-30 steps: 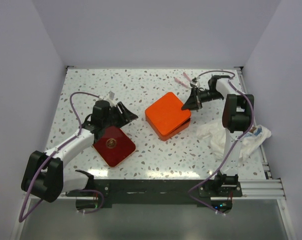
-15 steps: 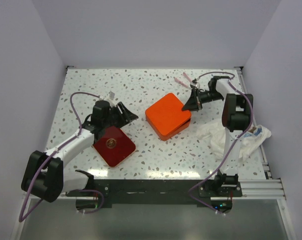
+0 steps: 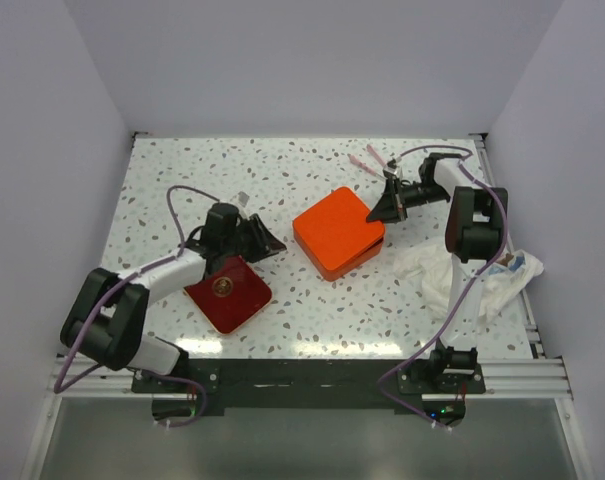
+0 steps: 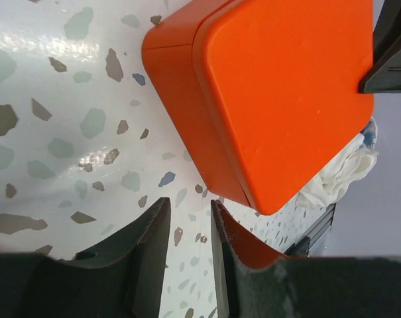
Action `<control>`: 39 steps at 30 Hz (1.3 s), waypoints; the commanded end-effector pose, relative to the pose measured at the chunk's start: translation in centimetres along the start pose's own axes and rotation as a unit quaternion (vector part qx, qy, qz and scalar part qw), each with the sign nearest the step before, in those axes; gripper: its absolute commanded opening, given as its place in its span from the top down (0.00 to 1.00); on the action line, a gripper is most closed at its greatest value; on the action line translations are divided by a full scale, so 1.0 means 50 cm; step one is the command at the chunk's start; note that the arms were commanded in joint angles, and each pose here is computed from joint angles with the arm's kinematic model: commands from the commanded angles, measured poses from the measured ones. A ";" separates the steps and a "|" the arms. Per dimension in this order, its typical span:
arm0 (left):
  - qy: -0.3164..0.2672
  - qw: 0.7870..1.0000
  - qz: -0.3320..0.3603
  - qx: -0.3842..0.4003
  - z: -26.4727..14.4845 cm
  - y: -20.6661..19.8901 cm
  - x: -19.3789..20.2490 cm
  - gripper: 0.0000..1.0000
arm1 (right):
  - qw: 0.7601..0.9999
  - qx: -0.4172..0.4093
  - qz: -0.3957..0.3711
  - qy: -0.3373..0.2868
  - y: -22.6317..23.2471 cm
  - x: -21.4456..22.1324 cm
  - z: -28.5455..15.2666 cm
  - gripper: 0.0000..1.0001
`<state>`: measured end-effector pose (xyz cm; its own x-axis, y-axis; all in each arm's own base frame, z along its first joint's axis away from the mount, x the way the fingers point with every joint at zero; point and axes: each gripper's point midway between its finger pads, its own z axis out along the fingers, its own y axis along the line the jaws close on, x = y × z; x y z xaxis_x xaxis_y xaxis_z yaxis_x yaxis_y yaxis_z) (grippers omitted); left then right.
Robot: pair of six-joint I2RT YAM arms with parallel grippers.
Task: Pack the cookies
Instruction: Close the box lid on the packing box.
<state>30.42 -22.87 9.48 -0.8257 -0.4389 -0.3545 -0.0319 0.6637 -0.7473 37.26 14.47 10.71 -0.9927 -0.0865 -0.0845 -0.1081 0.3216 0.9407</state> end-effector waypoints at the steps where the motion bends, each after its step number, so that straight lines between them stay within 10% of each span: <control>1: 0.012 0.999 0.020 0.025 0.040 -0.056 -0.001 0.66 | 1.000 -0.012 -0.014 -0.010 0.017 -0.013 -0.010 0.96; 39: 0.064 0.996 0.056 -0.015 0.140 -0.065 0.028 0.81 | 1.000 -0.014 -0.008 -0.014 0.009 -0.015 -0.015 0.93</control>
<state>31.97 -28.88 6.06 -0.9032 -0.2947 -0.3121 -0.0045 0.7335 -0.6796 37.43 14.02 10.43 -0.9941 -0.0754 -0.0777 -0.0979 0.3194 0.9425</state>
